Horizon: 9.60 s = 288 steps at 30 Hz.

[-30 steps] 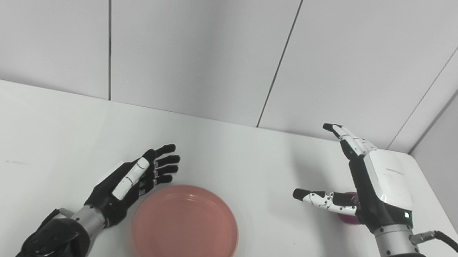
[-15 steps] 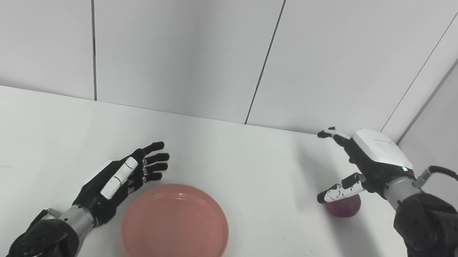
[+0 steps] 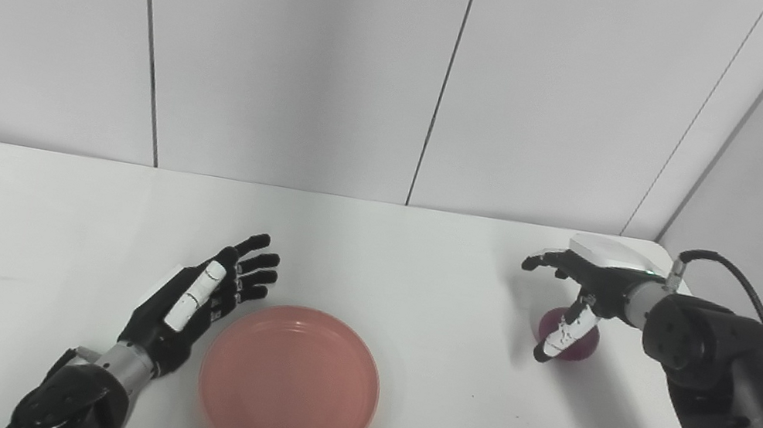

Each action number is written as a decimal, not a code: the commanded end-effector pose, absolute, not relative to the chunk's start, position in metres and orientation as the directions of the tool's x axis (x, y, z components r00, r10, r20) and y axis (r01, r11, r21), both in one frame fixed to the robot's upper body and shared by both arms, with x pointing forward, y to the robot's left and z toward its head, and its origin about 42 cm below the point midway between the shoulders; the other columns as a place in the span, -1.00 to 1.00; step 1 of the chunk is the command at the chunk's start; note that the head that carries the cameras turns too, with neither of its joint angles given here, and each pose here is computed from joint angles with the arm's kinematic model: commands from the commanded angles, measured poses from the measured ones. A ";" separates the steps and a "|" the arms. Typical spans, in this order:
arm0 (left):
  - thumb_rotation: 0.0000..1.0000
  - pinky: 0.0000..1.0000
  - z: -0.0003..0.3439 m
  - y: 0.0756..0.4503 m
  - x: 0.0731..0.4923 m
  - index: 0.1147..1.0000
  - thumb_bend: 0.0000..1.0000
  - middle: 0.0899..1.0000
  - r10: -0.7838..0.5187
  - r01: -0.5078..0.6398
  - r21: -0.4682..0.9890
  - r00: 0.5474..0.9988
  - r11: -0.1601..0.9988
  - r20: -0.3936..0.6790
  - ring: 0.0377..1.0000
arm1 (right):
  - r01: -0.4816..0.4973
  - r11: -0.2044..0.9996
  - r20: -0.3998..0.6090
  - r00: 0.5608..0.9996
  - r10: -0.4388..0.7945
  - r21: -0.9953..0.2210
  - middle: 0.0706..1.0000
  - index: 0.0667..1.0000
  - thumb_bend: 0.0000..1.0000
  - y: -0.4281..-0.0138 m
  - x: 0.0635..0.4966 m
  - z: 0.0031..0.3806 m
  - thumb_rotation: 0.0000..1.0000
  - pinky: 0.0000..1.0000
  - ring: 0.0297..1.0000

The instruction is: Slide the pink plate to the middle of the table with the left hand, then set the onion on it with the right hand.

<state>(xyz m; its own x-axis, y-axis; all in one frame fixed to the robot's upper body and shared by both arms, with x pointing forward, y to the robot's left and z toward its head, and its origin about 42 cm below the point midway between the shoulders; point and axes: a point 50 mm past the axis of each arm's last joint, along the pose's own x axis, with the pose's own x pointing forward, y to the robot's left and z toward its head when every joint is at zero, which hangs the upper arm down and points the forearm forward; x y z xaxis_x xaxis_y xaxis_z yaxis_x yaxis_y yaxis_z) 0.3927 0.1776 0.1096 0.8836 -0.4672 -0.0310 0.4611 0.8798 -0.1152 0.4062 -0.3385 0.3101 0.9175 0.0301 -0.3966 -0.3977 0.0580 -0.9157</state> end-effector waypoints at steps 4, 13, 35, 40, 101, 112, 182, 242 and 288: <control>0.68 0.77 0.069 0.190 0.376 0.72 0.57 0.71 -0.444 0.420 -0.152 0.875 0.895 -0.192 0.71 | -0.389 0.053 -0.390 0.921 -0.013 -0.920 0.81 0.72 1.00 -0.351 0.418 0.331 -0.63 0.33 0.69; 0.67 0.74 0.066 0.192 0.376 0.70 0.59 0.69 -0.438 0.415 -0.148 0.877 0.898 -0.199 0.70 | -0.400 0.004 -0.399 0.915 -0.058 -0.917 0.83 0.72 1.00 -0.357 0.420 0.323 -0.46 0.39 0.79; 0.66 0.72 0.066 0.192 0.376 0.70 0.62 0.68 -0.442 0.419 -0.148 0.874 0.896 -0.200 0.70 | -0.511 0.042 -0.512 0.848 -0.136 -0.858 0.91 0.73 1.00 -0.372 0.419 0.307 -0.45 0.49 0.83; 0.65 0.72 0.066 0.192 0.377 0.70 0.63 0.68 -0.441 0.418 -0.149 0.874 0.896 -0.205 0.70 | -0.527 0.075 -0.532 0.839 -0.115 -0.847 0.90 0.72 1.00 -0.374 0.413 0.305 -0.48 0.66 0.84; 0.63 0.70 0.060 0.194 0.378 0.70 0.62 0.67 -0.446 0.425 -0.140 0.869 0.895 -0.216 0.69 | -0.469 0.031 -0.469 0.876 -0.109 -0.883 0.88 0.73 1.00 -0.393 0.367 0.262 -0.80 0.33 0.77; 0.64 0.71 0.057 0.194 0.378 0.70 0.63 0.68 -0.448 0.425 -0.145 0.866 0.894 -0.221 0.70 | -0.453 0.031 -0.454 0.885 -0.104 -0.891 0.82 0.69 1.00 -0.391 0.366 0.256 -0.83 0.26 0.68; 0.61 0.64 0.044 0.193 0.377 0.66 0.64 0.64 -0.437 0.411 -0.151 0.867 0.899 -0.238 0.65 | -0.216 -0.031 -0.218 0.965 0.143 -0.976 -0.15 -0.08 0.05 -0.366 0.361 0.296 -1.00 -0.45 -0.35; 0.66 0.78 0.038 0.131 0.364 0.71 0.53 0.70 -0.439 0.402 -0.191 0.870 0.895 -0.224 0.71 | -0.097 0.197 0.056 0.759 0.649 -0.975 -0.24 -0.02 0.04 -0.188 0.350 0.318 -1.00 -0.36 -0.26; 0.69 0.79 0.038 0.125 0.367 0.73 0.53 0.73 -0.451 0.418 -0.179 0.865 0.890 -0.222 0.74 | -0.299 0.195 -0.089 0.725 0.683 -0.934 0.04 -0.09 0.04 -0.144 0.392 0.215 -0.70 -0.21 -0.08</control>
<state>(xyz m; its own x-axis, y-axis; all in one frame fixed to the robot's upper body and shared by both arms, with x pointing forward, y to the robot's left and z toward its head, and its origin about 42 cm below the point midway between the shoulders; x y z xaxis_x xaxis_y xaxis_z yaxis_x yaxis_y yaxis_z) 0.4040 0.1292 0.0974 0.9005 -0.4347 -0.0147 0.4309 0.8962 -0.1056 0.3918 -0.1513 0.2000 0.7432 0.6529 -0.1463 -0.3320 0.1700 -0.9278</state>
